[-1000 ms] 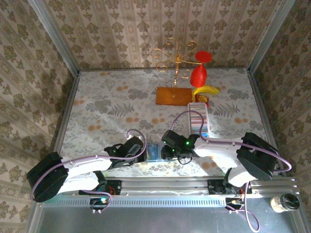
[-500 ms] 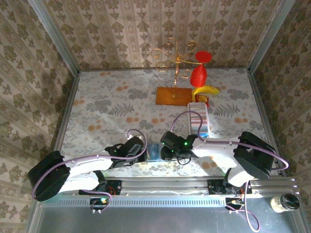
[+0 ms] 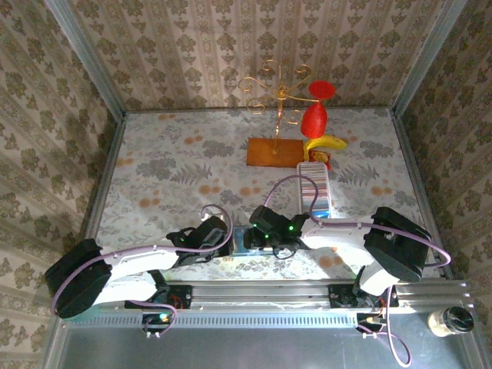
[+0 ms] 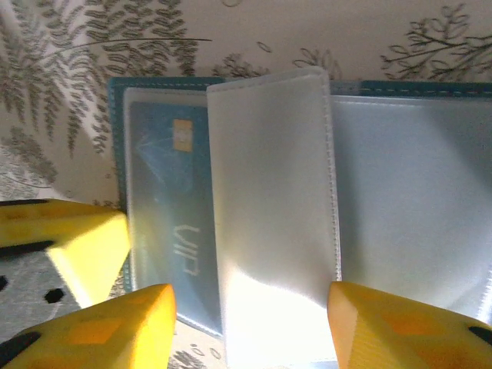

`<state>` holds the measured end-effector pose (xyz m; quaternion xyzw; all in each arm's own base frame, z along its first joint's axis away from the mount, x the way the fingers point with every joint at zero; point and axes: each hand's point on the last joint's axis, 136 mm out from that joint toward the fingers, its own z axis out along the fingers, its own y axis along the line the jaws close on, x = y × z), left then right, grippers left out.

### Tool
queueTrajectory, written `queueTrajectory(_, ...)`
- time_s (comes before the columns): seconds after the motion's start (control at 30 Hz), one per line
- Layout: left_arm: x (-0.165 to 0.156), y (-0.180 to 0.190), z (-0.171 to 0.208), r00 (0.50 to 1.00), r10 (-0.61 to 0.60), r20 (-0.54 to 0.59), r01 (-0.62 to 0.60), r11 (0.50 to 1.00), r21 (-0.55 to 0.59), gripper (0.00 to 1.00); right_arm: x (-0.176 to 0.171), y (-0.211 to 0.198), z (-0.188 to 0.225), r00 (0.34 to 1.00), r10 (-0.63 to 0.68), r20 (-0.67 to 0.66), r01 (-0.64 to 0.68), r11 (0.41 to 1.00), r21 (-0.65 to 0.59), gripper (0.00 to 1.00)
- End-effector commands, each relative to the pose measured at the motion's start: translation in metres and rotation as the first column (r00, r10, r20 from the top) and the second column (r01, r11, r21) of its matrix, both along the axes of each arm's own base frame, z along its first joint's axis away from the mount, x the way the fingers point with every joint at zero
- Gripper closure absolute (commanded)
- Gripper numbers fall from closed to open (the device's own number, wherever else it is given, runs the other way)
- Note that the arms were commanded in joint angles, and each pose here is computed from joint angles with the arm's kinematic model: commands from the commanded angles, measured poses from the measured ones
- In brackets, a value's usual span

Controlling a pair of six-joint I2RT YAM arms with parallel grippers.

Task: Put the credit cards into the card holder

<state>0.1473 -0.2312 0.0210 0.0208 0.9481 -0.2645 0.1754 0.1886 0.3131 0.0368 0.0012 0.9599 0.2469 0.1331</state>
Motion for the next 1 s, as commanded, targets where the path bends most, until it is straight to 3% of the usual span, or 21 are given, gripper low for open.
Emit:
queueTrajectory(0.0, -0.007, 0.007, -0.008, 1.0, 0.009, -0.024, -0.009, 1.0, 0.016, 0.98, -0.001, 0.01, 0.001, 1.0, -0.014, -0.009, 0.015, 0.998, 0.06, 0.45)
queueTrajectory(0.3, -0.006, 0.007, -0.002, 1.0, 0.011, -0.004, -0.011, 1.0, -0.001, 0.97, 0.001, 0.027, 0.014, 0.999, -0.032, 0.001, 0.031, 0.982, 0.186, 0.46)
queueTrajectory(0.6, -0.004, 0.012, 0.007, 0.999, 0.045, 0.016, -0.044, 0.998, -0.033, 0.93, 0.004, 0.037, 0.022, 1.0, -0.027, 0.005, 0.025, 0.973, 0.23, 0.47)
queueTrajectory(0.97, -0.001, 0.045, 0.015, 0.988, 0.132, 0.084, -0.135, 0.99, 0.028, 0.9, 0.005, 0.05, 0.026, 1.0, -0.009, -0.001, 0.009, 0.962, 0.272, 0.47)
